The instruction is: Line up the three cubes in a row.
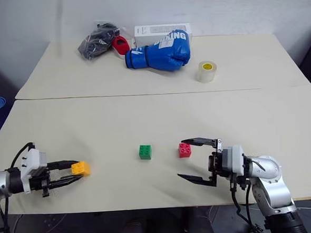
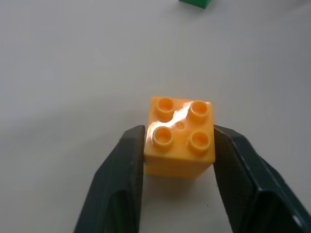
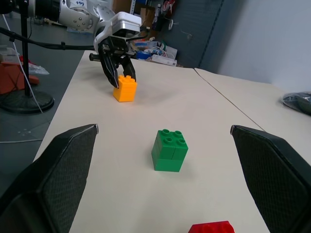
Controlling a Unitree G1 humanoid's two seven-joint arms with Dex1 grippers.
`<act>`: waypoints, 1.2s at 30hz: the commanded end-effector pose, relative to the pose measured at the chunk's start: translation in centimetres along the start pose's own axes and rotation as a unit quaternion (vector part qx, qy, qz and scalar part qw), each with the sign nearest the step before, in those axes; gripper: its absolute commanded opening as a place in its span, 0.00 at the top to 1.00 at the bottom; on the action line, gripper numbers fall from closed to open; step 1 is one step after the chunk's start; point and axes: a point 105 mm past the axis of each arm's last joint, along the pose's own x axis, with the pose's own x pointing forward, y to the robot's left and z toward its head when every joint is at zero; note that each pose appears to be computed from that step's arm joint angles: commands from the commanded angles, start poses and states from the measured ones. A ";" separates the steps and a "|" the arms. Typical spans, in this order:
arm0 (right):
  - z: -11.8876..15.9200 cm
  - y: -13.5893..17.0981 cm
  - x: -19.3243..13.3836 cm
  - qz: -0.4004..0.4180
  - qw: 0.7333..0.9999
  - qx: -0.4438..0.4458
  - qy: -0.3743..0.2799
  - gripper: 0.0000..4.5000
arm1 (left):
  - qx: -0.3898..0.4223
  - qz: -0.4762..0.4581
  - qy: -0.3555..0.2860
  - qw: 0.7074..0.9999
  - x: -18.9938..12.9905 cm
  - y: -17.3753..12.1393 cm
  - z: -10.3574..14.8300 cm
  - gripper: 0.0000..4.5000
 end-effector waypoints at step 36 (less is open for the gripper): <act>0.8 -2.6 -4.8 -0.044 0.996 -0.041 0.070 0.00 | 0.115 -0.046 -0.002 0.992 0.4 5.2 4.6 0.16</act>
